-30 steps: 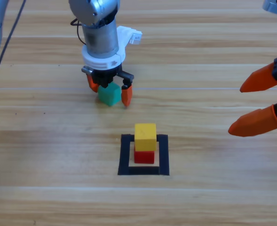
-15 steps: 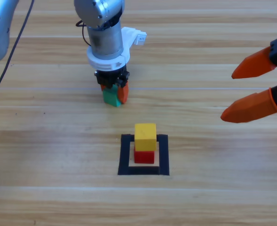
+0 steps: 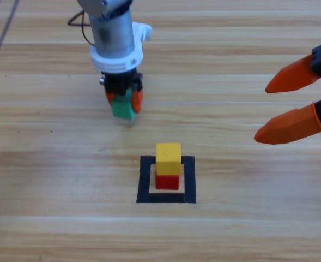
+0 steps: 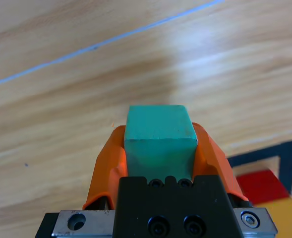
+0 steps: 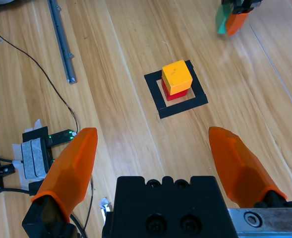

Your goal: Stack the blocks in the rectangular block: red at the bottom, yellow in the middle, green on top

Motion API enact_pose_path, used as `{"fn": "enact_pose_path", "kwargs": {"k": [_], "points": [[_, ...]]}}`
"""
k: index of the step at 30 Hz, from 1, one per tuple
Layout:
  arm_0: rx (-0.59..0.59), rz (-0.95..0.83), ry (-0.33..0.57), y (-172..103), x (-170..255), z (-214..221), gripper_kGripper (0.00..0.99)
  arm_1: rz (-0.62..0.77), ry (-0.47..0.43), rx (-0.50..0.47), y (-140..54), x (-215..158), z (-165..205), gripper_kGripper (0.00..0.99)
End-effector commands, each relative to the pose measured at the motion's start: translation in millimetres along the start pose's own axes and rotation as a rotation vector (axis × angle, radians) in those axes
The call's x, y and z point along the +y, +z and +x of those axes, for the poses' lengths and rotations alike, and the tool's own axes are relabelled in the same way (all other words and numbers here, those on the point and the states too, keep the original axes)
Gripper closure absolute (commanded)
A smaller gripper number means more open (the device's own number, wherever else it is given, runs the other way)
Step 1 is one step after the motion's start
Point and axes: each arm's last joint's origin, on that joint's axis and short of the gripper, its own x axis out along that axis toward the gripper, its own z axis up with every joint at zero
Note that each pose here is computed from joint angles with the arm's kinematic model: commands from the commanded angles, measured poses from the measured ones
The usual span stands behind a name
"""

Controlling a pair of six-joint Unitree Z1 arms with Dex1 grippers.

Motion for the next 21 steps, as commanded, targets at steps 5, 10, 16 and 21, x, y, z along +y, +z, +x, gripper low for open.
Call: {"fn": "enact_pose_path", "kwargs": {"k": [5,10,16,21], "points": [[-0.012,-0.085,-0.037,-41.5,-7.3,-59.9,0.99,0.036,0.014,0.017,0.9,-10.0,6.3,0.0],[-0.007,-0.094,-0.033,-65.3,-16.3,-78.5,0.99,0.034,0.014,0.014,0.2,-8.3,3.7,0.0],[0.034,-0.137,-0.019,-94.5,-9.1,-91.2,0.99,0.035,0.015,0.016,-0.1,-7.6,2.8,0.0],[0.058,-0.159,-0.008,-115.2,-20.0,-95.2,0.99,0.036,0.015,0.017,-0.3,-7.5,2.8,0.0]]}}
